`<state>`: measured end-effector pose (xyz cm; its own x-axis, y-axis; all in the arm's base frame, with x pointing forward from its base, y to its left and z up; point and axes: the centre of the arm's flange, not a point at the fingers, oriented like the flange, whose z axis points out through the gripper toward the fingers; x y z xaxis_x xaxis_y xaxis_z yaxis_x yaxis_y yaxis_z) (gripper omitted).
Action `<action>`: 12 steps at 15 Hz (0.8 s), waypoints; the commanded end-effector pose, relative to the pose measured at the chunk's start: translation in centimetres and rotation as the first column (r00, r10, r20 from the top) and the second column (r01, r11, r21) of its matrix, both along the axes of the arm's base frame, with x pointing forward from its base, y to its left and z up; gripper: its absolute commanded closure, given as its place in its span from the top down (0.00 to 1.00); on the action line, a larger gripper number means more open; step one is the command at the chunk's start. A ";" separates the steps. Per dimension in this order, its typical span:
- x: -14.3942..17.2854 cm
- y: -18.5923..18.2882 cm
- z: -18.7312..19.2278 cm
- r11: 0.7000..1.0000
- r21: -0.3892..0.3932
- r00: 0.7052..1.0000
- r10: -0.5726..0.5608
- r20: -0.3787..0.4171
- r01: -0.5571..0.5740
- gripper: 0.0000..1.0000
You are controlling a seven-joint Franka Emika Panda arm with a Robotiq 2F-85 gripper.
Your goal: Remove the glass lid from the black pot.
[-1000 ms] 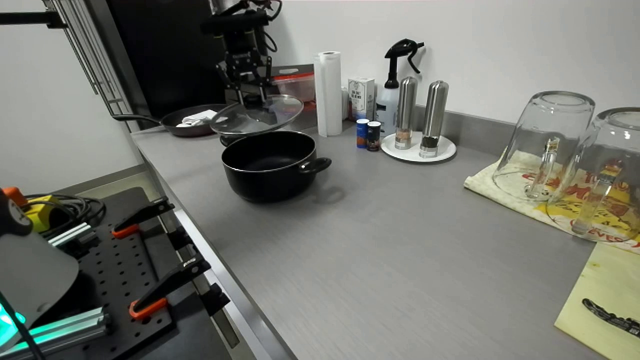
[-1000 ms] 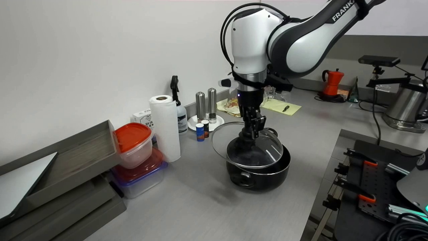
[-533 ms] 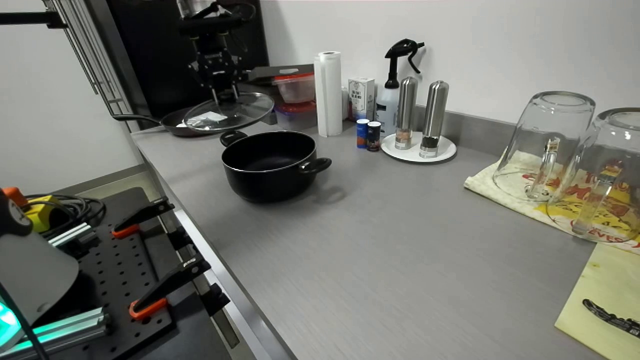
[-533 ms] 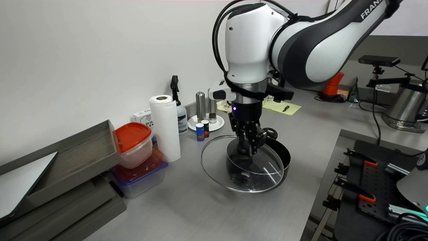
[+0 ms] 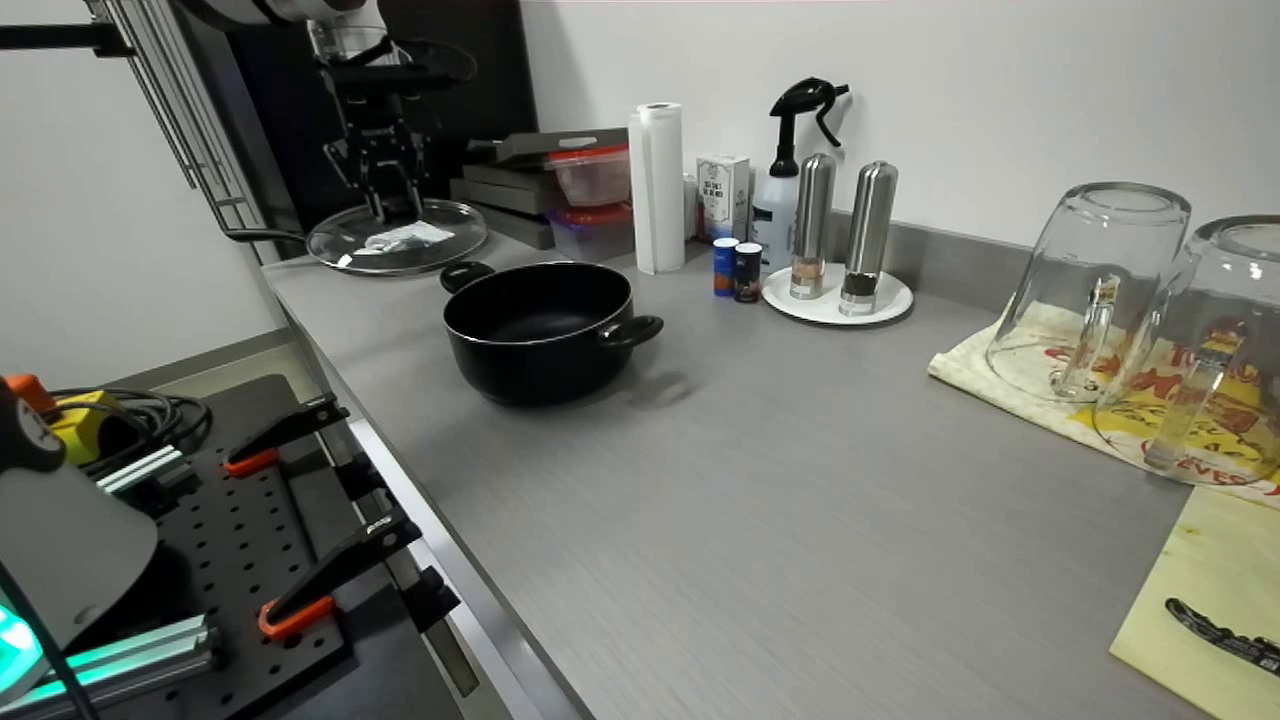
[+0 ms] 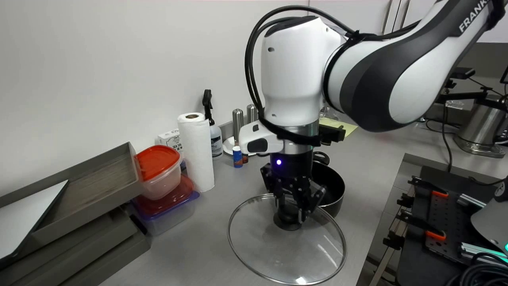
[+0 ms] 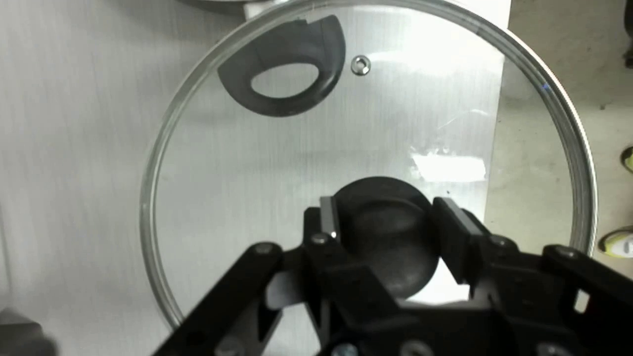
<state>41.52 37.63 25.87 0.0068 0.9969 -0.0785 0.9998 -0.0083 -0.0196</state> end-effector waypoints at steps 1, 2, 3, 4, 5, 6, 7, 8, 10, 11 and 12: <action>-0.8 2.4 -1.2 0.994 0.048 0.993 0.105 -0.060 -0.102 0.25; -1.3 2.8 -1.7 0.991 0.054 0.989 0.127 -0.080 -0.123 0.25; -1.7 3.2 -2.2 0.988 0.061 0.984 0.146 -0.100 -0.140 0.25; -2.1 3.6 -2.6 0.985 0.067 0.980 0.163 -0.116 -0.156 0.25; -2.4 4.0 -2.8 0.983 0.074 0.976 0.177 -0.130 -0.168 0.25; -2.8 4.3 -3.1 0.980 0.084 0.971 0.192 -0.145 -0.181 0.25; -3.1 4.5 -3.2 0.977 0.090 0.967 0.204 -0.155 -0.192 0.25; -3.4 4.8 -3.4 0.974 0.096 0.963 0.216 -0.161 -0.203 0.25; -3.6 5.1 -3.4 0.971 0.107 0.958 0.230 -0.171 -0.214 0.25; -3.6 5.2 -3.6 0.969 0.113 0.956 0.236 -0.173 -0.219 0.25; -3.5 5.2 -3.8 0.968 0.115 0.955 0.239 -0.175 -0.221 0.25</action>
<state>37.53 41.93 21.41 -0.2074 0.9782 0.0062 0.9614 0.2050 -0.1834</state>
